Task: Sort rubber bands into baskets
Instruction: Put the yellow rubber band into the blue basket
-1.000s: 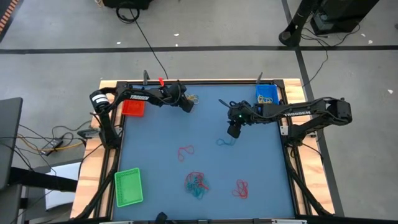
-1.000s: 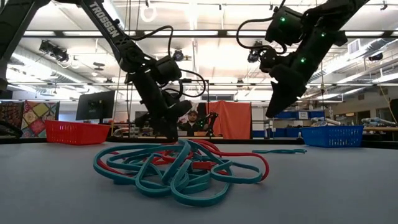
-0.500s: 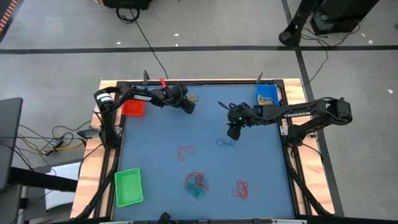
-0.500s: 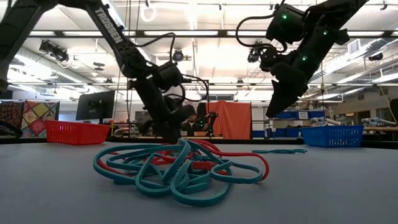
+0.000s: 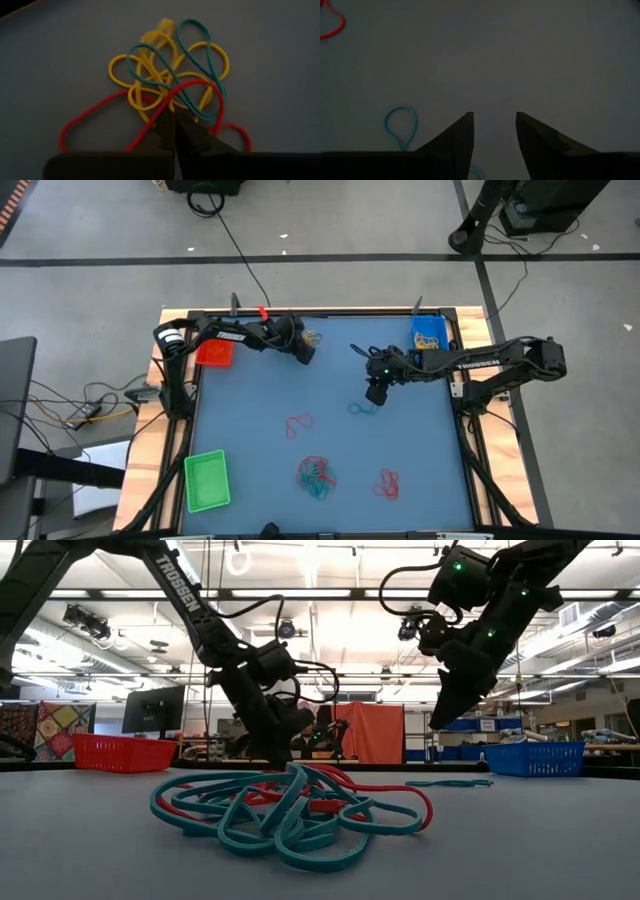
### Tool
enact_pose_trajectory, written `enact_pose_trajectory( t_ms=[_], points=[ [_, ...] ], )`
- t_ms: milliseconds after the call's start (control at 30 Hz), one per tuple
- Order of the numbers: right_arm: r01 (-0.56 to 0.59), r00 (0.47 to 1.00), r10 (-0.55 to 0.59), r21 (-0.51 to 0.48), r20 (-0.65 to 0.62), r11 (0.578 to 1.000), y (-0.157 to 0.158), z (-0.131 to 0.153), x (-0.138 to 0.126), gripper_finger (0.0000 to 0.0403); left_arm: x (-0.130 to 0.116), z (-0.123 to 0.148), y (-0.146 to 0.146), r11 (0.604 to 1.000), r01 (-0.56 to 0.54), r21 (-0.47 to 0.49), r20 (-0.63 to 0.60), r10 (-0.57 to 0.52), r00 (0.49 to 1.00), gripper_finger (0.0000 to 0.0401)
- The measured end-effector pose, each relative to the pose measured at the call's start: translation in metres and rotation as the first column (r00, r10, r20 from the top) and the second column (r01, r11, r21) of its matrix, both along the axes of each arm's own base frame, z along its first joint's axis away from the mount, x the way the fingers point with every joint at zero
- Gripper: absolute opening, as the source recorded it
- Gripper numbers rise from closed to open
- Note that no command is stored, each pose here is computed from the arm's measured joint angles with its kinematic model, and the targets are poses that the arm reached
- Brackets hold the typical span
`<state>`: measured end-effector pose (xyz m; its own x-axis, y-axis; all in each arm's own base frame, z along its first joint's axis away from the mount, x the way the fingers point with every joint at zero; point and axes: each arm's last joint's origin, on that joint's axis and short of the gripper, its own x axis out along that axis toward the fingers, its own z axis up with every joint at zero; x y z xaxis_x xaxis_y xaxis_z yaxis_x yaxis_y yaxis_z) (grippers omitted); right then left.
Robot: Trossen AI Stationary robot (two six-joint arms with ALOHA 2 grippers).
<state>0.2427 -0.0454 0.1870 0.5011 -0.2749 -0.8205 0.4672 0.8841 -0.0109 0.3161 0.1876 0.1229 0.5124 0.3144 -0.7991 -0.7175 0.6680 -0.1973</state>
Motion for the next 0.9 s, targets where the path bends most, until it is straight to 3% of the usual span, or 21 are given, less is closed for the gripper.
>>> enact_pose_trajectory(
  t_ms=[167, 300, 400, 567, 633, 667, 767, 833, 900],
  points=[
    [-0.002, 1.000, 0.002, 0.011, -0.016, 1.000, 0.001, -0.001, -0.001, 0.0143, -0.001, 0.016, -0.015, 0.997, 0.081, 0.001, -0.039, -0.081, 0.996, 0.0003],
    [-0.026, 0.999, 0.027, 0.028, -0.030, 0.999, 0.005, -0.002, -0.002, 0.0136, -0.004, 0.050, -0.036, 0.985, 0.158, 0.062, -0.034, -0.156, 0.987, 0.0002],
    [-0.100, 0.995, 0.102, 0.112, -0.011, 0.989, 0.009, -0.002, -0.001, 0.0135, -0.006, 0.070, -0.057, 0.952, 0.299, 0.060, -0.023, -0.299, 0.954, 0.0002],
    [-0.194, 0.981, 0.185, 0.194, 0.063, 0.962, 0.016, 0.001, 0.004, 0.0135, -0.006, 0.100, -0.086, 0.893, 0.449, 0.027, 0.137, -0.448, 0.883, 0.0001],
    [-0.198, 0.979, 0.185, 0.201, 0.085, 0.959, 0.019, 0.002, 0.006, 0.0134, -0.007, 0.101, -0.086, 0.898, 0.437, 0.056, 0.106, -0.441, 0.891, 0.0001],
    [-0.199, 0.979, 0.184, 0.203, 0.091, 0.959, 0.019, 0.002, 0.006, 0.0133, -0.010, 0.097, -0.080, 0.920, 0.388, 0.049, 0.059, -0.391, 0.919, 0.0001],
    [-0.195, 0.980, 0.179, 0.211, 0.091, 0.958, 0.021, 0.002, 0.006, 0.0133, -0.024, 0.080, -0.057, 0.964, 0.260, -0.049, -0.081, -0.263, 0.961, 0.0001],
    [-0.194, 0.980, 0.178, 0.215, 0.091, 0.957, 0.022, 0.002, 0.006, 0.0133, -0.028, 0.074, -0.049, 0.965, 0.244, -0.094, -0.083, -0.252, 0.964, 0.0001],
    [-0.196, 0.979, 0.181, 0.215, 0.090, 0.957, 0.023, 0.002, 0.006, 0.0133, -0.026, 0.076, -0.050, 0.940, 0.314, -0.135, -0.012, -0.318, 0.948, 0.0001]
  ],
)
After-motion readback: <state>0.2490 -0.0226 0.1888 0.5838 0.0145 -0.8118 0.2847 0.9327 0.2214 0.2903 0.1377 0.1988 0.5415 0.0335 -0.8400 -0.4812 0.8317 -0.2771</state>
